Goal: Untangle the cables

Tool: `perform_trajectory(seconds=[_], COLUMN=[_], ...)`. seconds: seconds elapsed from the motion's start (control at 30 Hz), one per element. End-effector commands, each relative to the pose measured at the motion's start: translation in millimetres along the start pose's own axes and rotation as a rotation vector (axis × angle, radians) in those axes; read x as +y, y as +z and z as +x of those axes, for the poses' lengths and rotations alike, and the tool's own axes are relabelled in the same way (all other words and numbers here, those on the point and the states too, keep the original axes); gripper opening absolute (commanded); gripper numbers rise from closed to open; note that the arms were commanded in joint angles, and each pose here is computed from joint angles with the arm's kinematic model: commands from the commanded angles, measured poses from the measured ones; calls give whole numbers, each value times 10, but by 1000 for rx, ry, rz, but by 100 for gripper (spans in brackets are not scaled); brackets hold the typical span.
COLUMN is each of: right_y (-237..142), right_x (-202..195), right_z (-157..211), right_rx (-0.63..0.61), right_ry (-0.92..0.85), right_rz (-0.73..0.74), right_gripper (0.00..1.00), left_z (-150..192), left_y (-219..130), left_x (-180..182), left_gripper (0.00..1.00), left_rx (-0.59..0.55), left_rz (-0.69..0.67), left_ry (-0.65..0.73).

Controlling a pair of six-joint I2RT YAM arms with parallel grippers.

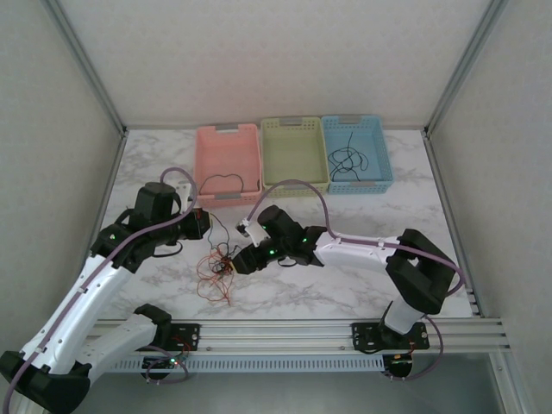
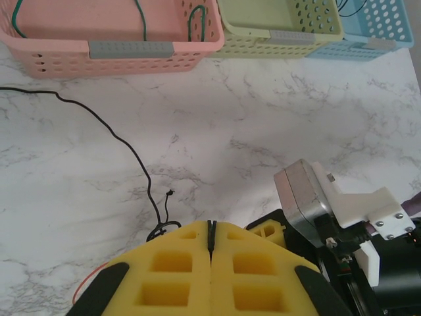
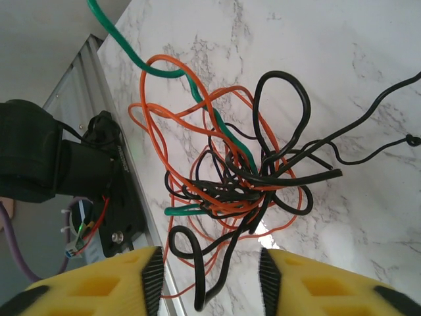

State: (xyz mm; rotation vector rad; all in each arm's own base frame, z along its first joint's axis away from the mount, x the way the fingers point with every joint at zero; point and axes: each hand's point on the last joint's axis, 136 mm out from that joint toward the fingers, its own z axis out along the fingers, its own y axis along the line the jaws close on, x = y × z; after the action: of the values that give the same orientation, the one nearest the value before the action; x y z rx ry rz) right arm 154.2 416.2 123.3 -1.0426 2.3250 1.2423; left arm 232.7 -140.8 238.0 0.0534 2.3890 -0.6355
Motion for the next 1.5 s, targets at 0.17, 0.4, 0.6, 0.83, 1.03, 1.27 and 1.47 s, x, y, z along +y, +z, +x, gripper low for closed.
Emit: perform_trajectory(seconds=[0.17,0.4,0.6,0.83,1.03,1.27,1.47], right_y=[-53,-360,-949,-1609,-2010,-2136,-2469], right_x=[63,-413,-1070,-1653,-1985,-1803,-1595], right_z=[-161,-116,49,384,662,483,110], right_rx=[-47,-72,-154,-228,-268,-329,-405], right_ry=[-37,36,238,437,590,552,494], right_rz=[19,198,354,546,682,619,649], right_gripper=[4,0,0,0,0,0,0], left_z=[-94,-239,-346,-506,-569,-481,-369], left_y=[-84,-352,-782,-1396,-1745,-1434,-1120], left_x=[18,325,628,790,814,623,575], left_gripper=[0,0,0,0,0,0,0], left_rx=[-27,-129,-213,-357,-445,-383,-309], left_rz=[-28,-222,-436,-593,-635,-474,-409], left_ry=[21,26,53,83,82,103,117])
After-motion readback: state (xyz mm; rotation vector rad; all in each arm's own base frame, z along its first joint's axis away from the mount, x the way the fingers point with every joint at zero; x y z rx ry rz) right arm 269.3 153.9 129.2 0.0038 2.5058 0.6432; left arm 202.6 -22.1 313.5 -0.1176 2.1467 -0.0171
